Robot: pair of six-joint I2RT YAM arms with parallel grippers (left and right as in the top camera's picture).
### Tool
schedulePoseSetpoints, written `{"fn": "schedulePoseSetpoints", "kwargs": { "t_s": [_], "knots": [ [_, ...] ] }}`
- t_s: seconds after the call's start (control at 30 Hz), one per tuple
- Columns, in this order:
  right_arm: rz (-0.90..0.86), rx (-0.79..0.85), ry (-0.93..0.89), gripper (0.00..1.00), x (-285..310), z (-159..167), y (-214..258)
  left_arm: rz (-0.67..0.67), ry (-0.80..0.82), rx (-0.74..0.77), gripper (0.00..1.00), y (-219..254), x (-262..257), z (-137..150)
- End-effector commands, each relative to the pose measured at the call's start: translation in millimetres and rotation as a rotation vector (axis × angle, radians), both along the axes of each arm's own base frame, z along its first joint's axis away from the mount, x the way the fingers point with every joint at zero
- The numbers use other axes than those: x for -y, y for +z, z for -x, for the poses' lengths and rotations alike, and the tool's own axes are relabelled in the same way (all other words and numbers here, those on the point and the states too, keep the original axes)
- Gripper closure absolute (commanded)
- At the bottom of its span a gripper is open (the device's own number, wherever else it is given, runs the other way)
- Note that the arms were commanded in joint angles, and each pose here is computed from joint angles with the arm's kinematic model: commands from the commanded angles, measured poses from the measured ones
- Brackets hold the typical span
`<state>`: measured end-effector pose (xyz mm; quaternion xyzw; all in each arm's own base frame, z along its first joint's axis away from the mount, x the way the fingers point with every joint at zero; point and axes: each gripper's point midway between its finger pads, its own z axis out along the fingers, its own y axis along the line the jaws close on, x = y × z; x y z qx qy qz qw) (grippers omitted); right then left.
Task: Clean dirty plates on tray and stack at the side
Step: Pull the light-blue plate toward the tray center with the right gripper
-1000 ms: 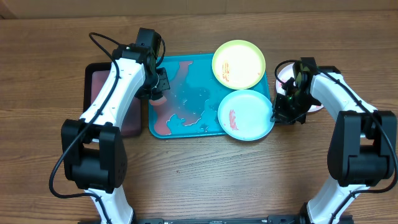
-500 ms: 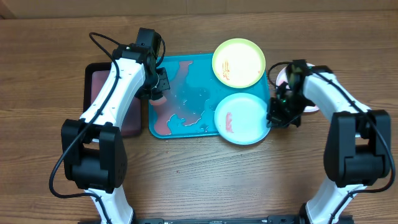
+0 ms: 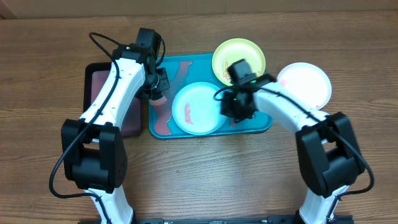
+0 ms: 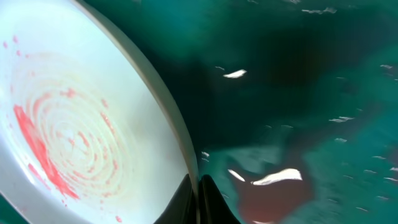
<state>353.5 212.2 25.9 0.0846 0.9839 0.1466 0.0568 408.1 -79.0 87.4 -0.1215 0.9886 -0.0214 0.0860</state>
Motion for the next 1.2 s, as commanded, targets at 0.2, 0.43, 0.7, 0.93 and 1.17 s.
{"fn": "schedulePoseSetpoints", "kwargs": {
  "t_s": [0.2, 0.43, 0.7, 0.93, 1.17],
  "knots": [
    [-0.011, 0.108, -0.138, 0.96, -36, -16, 11, -0.006, 0.008, 0.023, 0.96, 6, 2, -6],
    [0.004, 0.139, -0.062, 0.67, -34, -20, 10, -0.006, 0.008, 0.022, 0.96, 6, 2, -6],
    [0.036, 0.188, 0.150, 0.66, -31, -27, -2, -0.005, 0.008, 0.025, 0.96, 6, 3, -7],
    [0.027, 0.176, 0.157, 0.85, -35, -28, -15, -0.004, 0.008, 0.035, 0.96, 6, 3, -9],
    [0.020, 0.172, 0.144, 0.96, -36, -28, -15, -0.001, -0.026, 0.055, 0.96, 5, 15, -13]
  ]
}}
